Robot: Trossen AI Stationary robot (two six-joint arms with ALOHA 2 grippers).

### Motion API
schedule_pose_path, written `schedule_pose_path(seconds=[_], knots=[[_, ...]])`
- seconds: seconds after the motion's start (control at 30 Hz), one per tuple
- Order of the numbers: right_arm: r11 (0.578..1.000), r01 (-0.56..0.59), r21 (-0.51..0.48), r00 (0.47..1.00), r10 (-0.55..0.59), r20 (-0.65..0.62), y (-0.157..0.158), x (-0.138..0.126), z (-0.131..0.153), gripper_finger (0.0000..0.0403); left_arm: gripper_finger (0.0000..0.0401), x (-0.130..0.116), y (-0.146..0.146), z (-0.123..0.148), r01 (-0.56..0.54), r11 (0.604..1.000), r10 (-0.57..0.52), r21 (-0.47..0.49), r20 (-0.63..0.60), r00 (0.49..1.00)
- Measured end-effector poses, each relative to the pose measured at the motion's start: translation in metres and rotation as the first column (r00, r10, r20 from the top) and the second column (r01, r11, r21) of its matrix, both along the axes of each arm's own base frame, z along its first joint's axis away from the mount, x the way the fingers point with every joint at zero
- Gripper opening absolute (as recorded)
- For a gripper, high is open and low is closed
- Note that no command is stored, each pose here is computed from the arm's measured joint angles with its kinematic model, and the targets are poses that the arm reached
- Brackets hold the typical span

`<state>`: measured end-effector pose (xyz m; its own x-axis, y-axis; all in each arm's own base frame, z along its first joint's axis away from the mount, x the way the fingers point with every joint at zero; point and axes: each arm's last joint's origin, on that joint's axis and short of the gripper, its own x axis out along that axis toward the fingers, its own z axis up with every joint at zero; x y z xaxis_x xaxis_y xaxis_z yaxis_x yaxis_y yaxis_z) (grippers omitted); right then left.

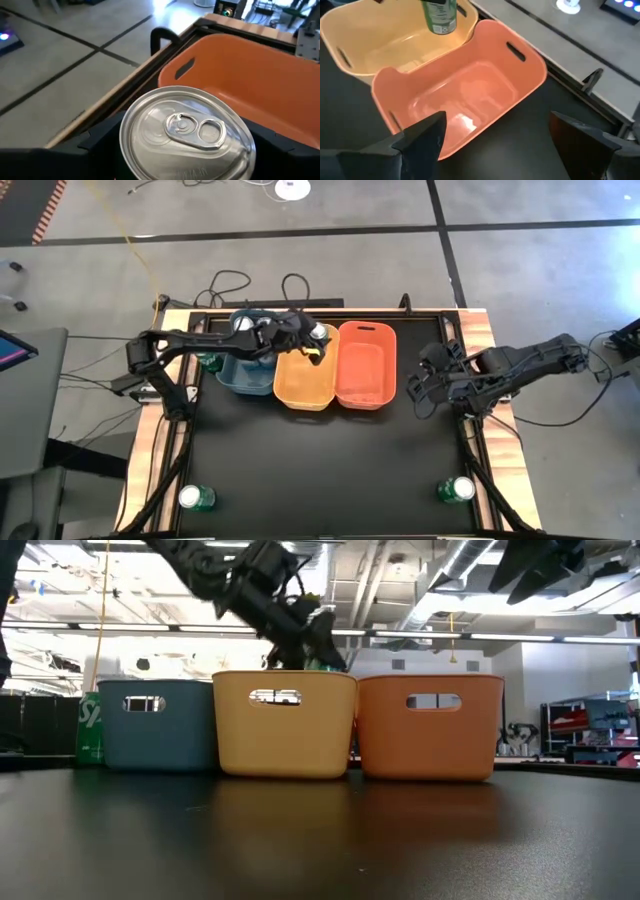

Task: Sort soda cans
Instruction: Put the green soda can into the yellow bin

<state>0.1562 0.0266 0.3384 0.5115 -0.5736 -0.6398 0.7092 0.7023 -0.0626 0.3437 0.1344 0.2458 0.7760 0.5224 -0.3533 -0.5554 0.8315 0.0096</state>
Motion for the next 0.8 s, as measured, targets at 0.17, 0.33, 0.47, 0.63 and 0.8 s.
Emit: schedule_pose_path(seconds=[0.17,0.33,0.47,0.63,0.8], knots=[[1.000,0.002,0.004,1.000,-0.002,-0.001,0.002,0.002,-0.001,0.0368,0.0300,-0.016,0.002,-0.032,-0.039,0.999,0.040,-0.017,0.057,0.998],[1.000,0.011,-0.008,1.000,-0.011,0.001,0.001,0.002,-0.001,0.0368,0.0300,-0.027,0.000,-0.050,-0.099,0.995,0.099,-0.006,0.010,0.995],[0.999,0.032,-0.030,0.999,-0.032,0.002,0.000,0.003,-0.002,0.0368,0.0300,-0.030,-0.001,-0.055,-0.110,0.994,0.110,0.001,-0.004,0.994],[0.998,0.058,-0.032,0.998,-0.058,0.004,-0.004,0.004,-0.002,0.0368,0.0301,-0.033,-0.001,-0.057,-0.145,0.989,0.145,0.008,-0.013,0.989],[0.998,0.060,-0.031,0.998,-0.060,0.007,-0.005,0.004,-0.001,0.0368,0.0301,-0.033,0.000,-0.057,-0.161,0.987,0.161,-0.019,0.008,0.987]])
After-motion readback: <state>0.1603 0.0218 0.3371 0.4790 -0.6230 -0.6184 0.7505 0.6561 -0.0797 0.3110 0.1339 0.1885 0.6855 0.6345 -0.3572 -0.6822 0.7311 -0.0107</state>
